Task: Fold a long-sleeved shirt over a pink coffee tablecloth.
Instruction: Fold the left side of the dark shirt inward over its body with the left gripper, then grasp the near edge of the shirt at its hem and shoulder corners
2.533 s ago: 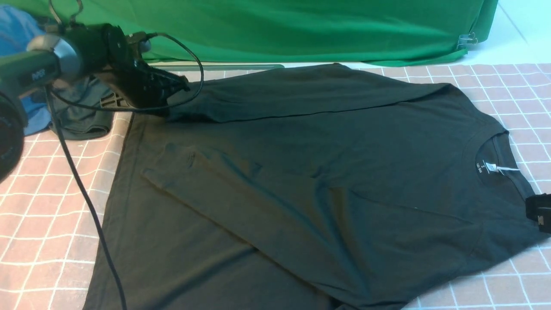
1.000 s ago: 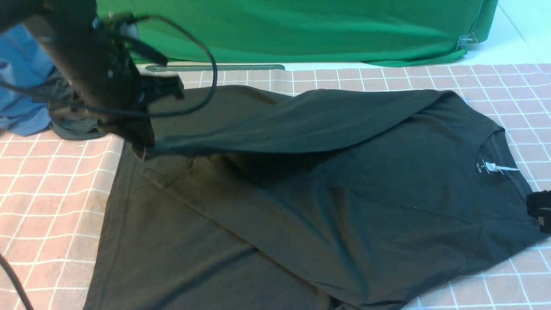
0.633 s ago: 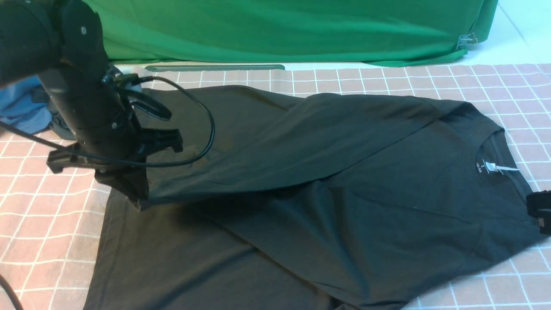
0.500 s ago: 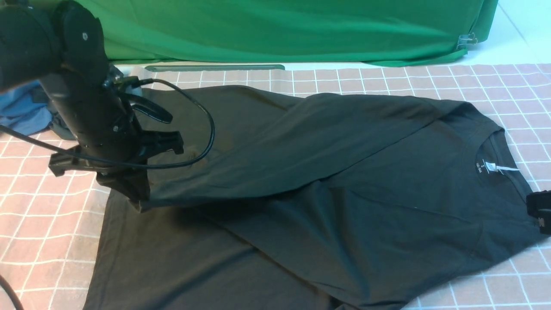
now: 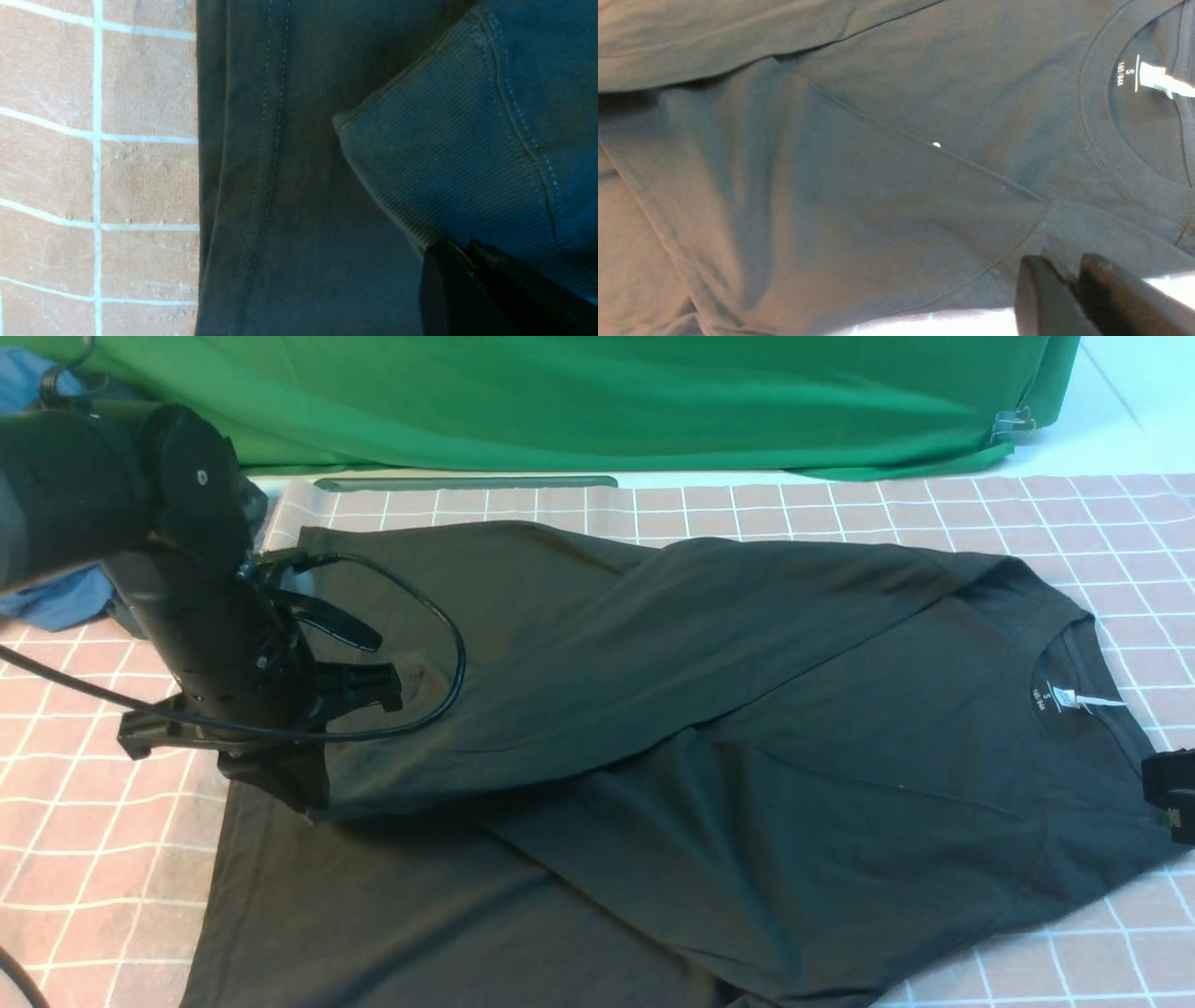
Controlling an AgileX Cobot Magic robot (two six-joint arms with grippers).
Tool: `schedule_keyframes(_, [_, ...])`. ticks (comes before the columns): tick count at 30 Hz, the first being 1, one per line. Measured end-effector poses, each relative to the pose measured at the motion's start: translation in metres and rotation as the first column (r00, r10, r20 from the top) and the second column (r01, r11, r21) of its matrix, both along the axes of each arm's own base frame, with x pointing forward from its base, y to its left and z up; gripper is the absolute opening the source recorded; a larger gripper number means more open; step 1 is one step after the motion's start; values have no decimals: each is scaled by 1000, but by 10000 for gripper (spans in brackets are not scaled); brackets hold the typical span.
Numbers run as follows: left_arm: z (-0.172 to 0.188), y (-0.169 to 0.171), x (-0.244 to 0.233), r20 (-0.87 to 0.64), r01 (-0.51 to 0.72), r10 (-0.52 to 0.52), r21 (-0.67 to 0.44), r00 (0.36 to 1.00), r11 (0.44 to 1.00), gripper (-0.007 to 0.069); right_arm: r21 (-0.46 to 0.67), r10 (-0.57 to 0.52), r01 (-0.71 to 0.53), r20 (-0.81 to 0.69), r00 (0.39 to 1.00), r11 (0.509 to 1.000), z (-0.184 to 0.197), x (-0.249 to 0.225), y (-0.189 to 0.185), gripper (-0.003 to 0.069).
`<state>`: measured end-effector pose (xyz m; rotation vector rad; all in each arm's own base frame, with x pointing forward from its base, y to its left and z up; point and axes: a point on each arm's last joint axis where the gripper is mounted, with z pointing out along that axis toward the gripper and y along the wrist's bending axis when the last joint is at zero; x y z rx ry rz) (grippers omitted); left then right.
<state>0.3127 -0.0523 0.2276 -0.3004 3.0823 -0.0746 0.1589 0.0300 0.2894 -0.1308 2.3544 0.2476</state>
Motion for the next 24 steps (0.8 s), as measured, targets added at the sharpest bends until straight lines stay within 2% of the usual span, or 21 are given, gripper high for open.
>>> schedule_keyframes(2, [0,0,0,0,0,0,0,1000,1000,50,0,0,0,0,1000,1000,0,0,0,144])
schedule_keyframes(7, [0,2,0,-3,19,-19,18,1000,1000,197,0,-1,1,3,1000,1000,0,0,0,144])
schedule_keyframes(10, [3,6,-2,-30,47,-45,69,999,997,284,1,-2,2,7,1000,1000,0,0,0,144])
schedule_keyframes(12, [5,7,-3,-49,54,-50,82,998,995,302,1,-2,2,7,1000,1000,0,0,0,144])
schedule_keyframes(15, [11,7,-9,-47,38,-34,69,998,997,289,1,-2,2,8,1000,1000,1,1,0,144])
schedule_keyframes(19, [15,5,-42,-70,-19,18,-5,997,1000,197,1,-2,2,9,1000,1000,1,1,0,144])
schedule_keyframes(21, [12,6,-60,-98,-37,36,-13,994,999,158,1,-3,3,12,1000,1000,1,1,0,144])
schedule_keyframes(24, [1,13,-90,-150,-47,49,16,988,999,139,2,-6,6,24,1000,1000,2,2,0,144])
